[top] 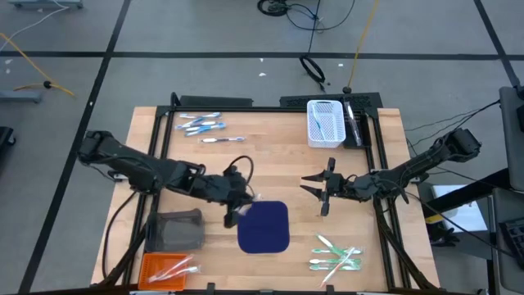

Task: Pick & Place Toothbrushes
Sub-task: Put the orange toothbrush into the orange basket

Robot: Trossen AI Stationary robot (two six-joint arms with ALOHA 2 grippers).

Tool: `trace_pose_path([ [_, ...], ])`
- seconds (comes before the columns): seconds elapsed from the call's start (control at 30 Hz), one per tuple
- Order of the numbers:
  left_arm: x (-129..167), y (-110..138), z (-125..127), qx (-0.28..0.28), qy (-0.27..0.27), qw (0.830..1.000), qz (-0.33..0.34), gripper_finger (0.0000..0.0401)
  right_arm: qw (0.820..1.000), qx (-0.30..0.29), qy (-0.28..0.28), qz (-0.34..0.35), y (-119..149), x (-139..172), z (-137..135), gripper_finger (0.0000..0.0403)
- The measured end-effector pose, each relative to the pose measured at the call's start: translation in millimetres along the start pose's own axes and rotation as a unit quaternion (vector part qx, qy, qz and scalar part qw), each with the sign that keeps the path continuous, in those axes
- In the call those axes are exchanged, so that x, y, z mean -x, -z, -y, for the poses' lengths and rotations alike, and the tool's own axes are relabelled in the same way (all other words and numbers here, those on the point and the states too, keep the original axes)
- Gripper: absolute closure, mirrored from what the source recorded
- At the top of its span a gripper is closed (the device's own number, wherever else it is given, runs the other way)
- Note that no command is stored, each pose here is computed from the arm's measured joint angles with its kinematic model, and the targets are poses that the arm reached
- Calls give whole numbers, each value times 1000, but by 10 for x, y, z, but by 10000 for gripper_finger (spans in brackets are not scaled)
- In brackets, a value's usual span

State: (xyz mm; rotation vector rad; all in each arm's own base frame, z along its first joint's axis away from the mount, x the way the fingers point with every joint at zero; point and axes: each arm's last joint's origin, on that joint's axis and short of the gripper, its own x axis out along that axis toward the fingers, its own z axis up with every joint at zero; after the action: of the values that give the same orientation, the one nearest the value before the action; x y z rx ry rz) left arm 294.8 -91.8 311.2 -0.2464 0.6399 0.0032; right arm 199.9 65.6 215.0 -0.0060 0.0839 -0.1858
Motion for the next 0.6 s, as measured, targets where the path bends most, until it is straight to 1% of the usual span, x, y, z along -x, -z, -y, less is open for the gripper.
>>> trace_pose_path([
  [0.1, 113, 79, 43, 41, -2, 999, -30, 398, 1000, 1, 0, -2, 4, 0, 0, 290],
  [0.23, 204, 189, 98, 100, -8, 992, -71, 399, 1000, 1, 0, -2, 4, 0, 0, 293],
  [0.3, 227, 266, 126, 131, -7, 986, -106, 398, 1000, 2, 0, -3, 7, 0, 0, 292],
  [0.43, 266, 361, 204, 185, 10, 970, -156, 399, 1000, 6, 0, -8, 17, 0, 1, 292],
  [0.6, 301, 418, 312, 235, 41, 952, -192, 399, 1000, 13, 0, -12, 26, 0, 1, 293],
])
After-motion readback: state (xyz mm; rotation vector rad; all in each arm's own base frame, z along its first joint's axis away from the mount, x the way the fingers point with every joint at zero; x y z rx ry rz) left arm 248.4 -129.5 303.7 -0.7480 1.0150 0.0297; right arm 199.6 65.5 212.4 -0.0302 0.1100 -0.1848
